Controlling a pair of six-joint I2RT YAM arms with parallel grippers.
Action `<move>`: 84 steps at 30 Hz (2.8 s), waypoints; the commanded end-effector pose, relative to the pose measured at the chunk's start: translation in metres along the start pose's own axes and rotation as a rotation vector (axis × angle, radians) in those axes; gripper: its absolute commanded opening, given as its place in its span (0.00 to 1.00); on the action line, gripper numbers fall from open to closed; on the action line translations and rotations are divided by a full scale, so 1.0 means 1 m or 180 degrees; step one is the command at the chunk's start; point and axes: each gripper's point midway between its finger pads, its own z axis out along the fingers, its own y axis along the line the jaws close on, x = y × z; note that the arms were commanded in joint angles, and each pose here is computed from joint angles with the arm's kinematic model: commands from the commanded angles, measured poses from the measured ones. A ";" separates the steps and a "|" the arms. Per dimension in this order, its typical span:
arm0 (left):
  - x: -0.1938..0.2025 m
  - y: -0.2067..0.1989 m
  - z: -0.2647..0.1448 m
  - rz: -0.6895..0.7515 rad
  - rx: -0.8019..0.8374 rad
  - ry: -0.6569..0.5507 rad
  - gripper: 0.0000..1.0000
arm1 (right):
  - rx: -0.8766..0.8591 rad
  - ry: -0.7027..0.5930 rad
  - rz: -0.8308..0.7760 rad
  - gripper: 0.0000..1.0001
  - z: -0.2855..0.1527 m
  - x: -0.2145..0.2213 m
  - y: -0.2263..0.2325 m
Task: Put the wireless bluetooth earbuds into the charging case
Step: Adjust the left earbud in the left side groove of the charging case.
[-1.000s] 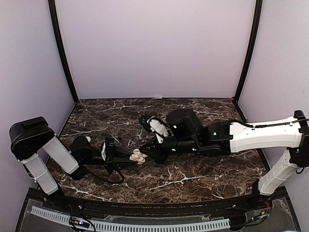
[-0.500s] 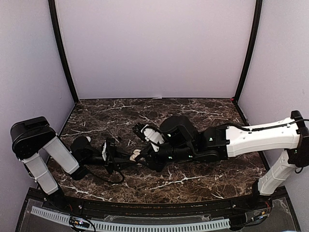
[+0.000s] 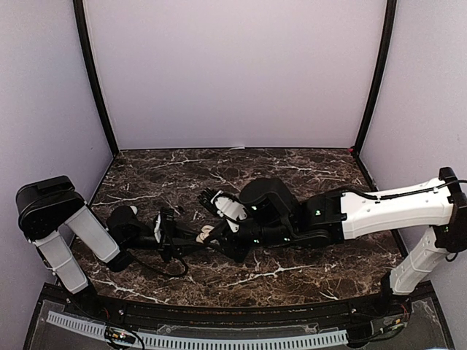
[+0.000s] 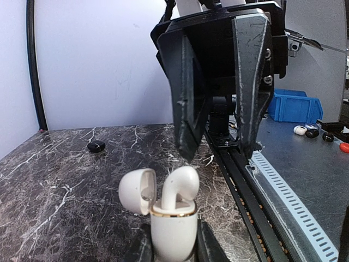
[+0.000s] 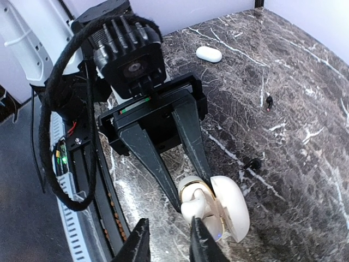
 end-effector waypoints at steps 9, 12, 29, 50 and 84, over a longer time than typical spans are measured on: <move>-0.042 -0.007 -0.001 0.0535 0.0079 -0.0468 0.00 | -0.0249 -0.0174 0.0110 0.00 -0.001 -0.030 0.019; -0.042 -0.008 -0.001 0.0530 0.0086 -0.0466 0.00 | -0.0234 -0.0151 0.0123 0.00 -0.001 -0.029 0.018; -0.042 -0.008 -0.002 0.0529 0.0092 -0.0468 0.00 | 0.0141 0.0102 0.0287 0.00 0.015 -0.007 -0.011; -0.042 -0.006 -0.001 0.0477 0.0083 -0.0469 0.00 | -0.0247 -0.0106 0.0252 0.01 -0.005 -0.019 0.004; -0.045 -0.010 0.001 0.0501 0.0193 -0.0484 0.00 | -0.0057 -0.0087 -0.0107 0.26 -0.013 -0.033 -0.019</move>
